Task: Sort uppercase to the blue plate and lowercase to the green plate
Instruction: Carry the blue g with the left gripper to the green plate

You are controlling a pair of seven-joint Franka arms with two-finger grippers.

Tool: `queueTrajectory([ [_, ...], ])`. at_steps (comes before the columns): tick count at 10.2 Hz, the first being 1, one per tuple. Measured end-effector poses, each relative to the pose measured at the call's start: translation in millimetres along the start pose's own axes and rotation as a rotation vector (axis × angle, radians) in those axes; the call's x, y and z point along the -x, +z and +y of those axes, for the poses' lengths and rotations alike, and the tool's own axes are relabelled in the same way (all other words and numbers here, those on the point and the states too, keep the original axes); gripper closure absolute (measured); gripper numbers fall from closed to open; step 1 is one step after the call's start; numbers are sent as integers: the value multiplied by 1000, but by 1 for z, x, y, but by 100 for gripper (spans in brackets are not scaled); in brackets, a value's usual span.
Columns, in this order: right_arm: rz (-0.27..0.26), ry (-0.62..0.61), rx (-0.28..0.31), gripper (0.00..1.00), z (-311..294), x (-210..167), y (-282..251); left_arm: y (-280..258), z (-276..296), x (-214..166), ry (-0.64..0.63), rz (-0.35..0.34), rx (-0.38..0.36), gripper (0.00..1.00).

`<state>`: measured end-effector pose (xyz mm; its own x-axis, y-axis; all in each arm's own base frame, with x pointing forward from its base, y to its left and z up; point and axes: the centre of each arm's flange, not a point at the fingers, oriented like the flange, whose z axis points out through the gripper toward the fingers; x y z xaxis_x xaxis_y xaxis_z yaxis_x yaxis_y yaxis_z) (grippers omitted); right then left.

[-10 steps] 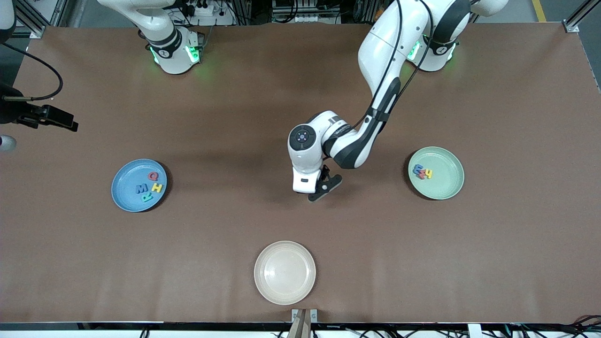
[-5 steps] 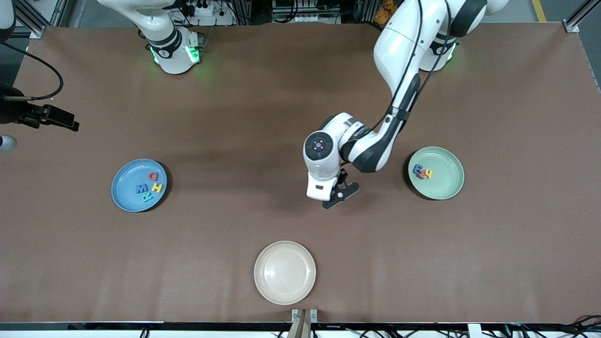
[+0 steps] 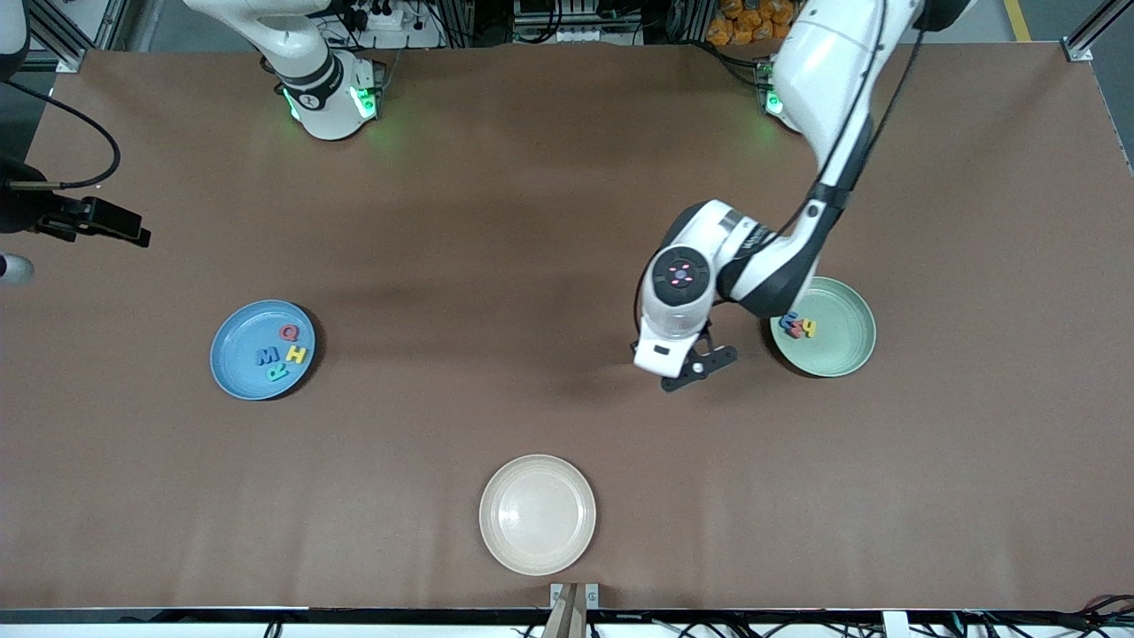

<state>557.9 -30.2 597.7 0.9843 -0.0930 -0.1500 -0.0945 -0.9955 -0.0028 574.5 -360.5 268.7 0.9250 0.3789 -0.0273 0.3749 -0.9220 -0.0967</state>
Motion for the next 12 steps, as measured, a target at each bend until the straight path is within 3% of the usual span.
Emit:
queueTrajectory([
  [12, 0, -1, -2, 0, -1, 0, 0, -101, -165, -76, 78, -140, -135, 73],
])
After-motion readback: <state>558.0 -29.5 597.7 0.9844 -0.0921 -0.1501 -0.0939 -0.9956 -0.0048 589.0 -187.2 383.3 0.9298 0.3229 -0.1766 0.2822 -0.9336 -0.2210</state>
